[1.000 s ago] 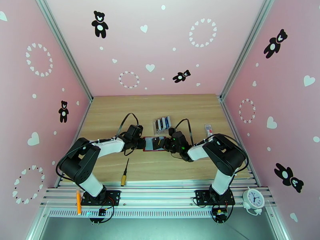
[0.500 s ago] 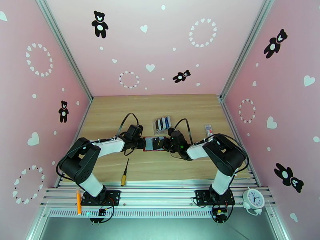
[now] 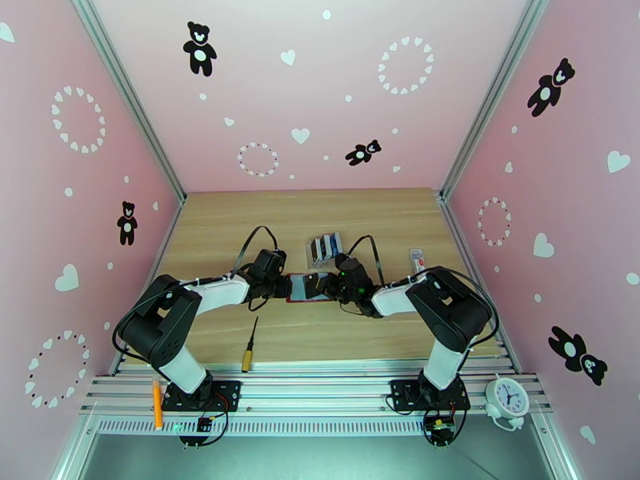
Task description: Put the credit cards into the card holder
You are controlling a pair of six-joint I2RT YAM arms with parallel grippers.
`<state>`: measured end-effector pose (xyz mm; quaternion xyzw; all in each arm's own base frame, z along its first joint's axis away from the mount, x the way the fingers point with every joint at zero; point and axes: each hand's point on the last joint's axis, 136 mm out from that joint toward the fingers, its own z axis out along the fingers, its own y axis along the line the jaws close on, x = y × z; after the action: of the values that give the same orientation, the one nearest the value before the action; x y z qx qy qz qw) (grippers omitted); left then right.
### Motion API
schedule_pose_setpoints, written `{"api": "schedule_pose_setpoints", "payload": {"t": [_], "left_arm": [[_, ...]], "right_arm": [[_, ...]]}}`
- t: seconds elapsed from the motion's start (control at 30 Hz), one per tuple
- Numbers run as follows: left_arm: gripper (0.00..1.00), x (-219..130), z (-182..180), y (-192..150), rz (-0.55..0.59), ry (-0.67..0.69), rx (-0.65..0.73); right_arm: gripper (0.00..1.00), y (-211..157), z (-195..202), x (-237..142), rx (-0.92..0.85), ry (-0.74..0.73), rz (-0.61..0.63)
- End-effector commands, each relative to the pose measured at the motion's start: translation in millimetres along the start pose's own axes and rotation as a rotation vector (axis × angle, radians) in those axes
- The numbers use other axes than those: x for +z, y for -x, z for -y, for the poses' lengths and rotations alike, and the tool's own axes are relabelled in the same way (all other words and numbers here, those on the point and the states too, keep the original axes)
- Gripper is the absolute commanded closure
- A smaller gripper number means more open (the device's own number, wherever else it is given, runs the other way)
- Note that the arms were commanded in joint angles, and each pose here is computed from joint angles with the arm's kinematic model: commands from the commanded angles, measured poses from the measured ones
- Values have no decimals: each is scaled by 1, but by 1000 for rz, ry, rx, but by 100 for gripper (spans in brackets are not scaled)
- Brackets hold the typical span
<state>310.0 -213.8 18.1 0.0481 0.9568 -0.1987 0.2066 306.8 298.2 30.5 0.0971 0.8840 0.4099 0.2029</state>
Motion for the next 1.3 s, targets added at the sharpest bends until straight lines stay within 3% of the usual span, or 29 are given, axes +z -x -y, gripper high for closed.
{"api": "schedule_pose_setpoints", "payload": {"t": [0.0,0.57,0.83,1.27], "left_arm": [[81,6,4,-13,-63,-20,-6],[81,7,4,-14,-67,-23,-14],[81,7,5,-14,-69,-25,-15],[86,6,11,-14,-76,-62,-22]], "right_arm": [[93,-7,21,5,17,-87,-20],[93,-29,13,7,-9,-93,-99],[77,-27,13,-3,-60,-153,-111],[74,-31,-4,6,-213,-262,-229]]}}
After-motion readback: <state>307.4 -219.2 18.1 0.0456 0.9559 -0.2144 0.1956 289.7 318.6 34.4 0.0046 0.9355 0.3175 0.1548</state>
